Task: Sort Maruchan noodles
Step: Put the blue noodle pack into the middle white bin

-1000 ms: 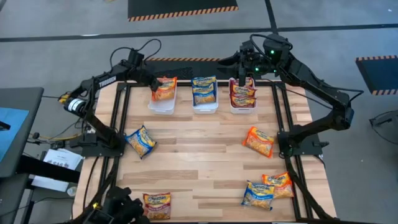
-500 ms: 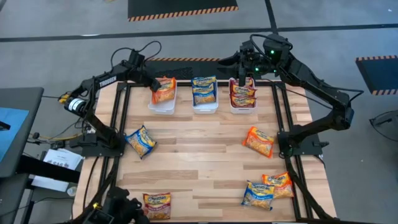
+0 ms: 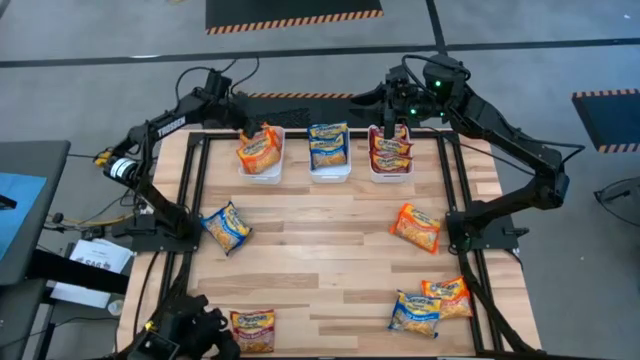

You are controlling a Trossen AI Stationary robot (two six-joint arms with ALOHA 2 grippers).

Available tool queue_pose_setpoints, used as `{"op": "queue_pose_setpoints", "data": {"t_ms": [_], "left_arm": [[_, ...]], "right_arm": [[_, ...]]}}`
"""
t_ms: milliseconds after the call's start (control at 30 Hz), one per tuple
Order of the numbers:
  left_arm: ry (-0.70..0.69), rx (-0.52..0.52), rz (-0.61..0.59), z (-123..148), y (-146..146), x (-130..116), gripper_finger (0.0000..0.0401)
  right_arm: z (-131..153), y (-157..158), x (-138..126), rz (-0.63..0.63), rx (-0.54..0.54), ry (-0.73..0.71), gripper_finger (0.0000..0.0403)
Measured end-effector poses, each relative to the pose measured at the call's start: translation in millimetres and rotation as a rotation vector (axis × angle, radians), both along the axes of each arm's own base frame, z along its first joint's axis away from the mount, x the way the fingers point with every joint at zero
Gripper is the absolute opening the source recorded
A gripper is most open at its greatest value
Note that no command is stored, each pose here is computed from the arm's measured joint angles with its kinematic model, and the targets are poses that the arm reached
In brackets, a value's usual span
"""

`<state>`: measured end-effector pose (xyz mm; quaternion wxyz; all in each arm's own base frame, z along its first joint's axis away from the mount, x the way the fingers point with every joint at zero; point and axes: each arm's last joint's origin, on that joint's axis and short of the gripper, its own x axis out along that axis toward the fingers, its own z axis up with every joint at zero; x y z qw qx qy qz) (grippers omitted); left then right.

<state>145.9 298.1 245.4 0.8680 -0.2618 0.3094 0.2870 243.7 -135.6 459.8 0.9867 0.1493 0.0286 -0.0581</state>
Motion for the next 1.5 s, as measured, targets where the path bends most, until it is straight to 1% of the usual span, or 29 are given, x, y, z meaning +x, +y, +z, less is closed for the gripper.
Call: {"op": "queue_pose_setpoints", "data": {"t_ms": [167, 333, 500, 567, 667, 733, 833, 933, 1000, 1100, 1200, 1300, 1433, 1500], "left_arm": [[-0.029, 0.006, 0.010, 21, 5, 2, 0.0156], [-0.139, -0.061, -0.034, 46, 5, 6, 0.0155], [-0.308, -0.148, -0.195, 86, -2, 10, 0.0155], [-0.359, -0.165, -0.263, 105, -7, 14, 0.0155], [-0.378, -0.153, -0.333, 130, -19, 21, 0.0155], [-0.376, -0.136, -0.371, 144, -31, 26, 0.0155], [-0.365, -0.130, -0.446, 157, -56, 34, 0.0155], [-0.339, -0.148, -0.527, 165, -86, 38, 0.0155], [-0.288, -0.162, -0.552, 167, -105, 39, 0.0155], [-0.190, -0.175, -0.560, 167, -128, 43, 0.0155], [-0.133, -0.189, -0.579, 164, -150, 46, 0.0155], [-0.092, -0.240, -0.581, 157, -168, 51, 0.0155], [-0.034, -0.283, -0.582, 142, -191, 57, 0.0155], [-0.019, -0.293, -0.578, 132, -200, 61, 0.0155]], "right_arm": [[0, 0, 0, 0.000, 0.002, 0.001, 0.0219], [1, 1, -1, 0.000, 0.002, -0.002, 0.0219], [8, 6, -9, 0.007, -0.016, -0.032, 0.0219], [12, 8, -13, 0.021, -0.020, -0.039, 0.0219], [23, 13, -17, 0.065, -0.031, -0.061, 0.0219], [30, 16, -22, 0.087, -0.019, -0.045, 0.0219], [37, 23, -32, 0.089, 0.035, 0.035, 0.0219], [35, 29, -41, 0.089, 0.117, 0.153, 0.0219], [29, 35, -45, 0.092, 0.199, 0.237, 0.0219], [16, 44, -48, 0.113, 0.302, 0.378, 0.0219], [2, 55, -50, 0.144, 0.380, 0.530, 0.0219], [-15, 67, -47, 0.184, 0.433, 0.668, 0.0219], [-33, 87, -41, 0.252, 0.472, 0.793, 0.0219], [-43, 96, -37, 0.246, 0.499, 0.854, 0.0219]]}}
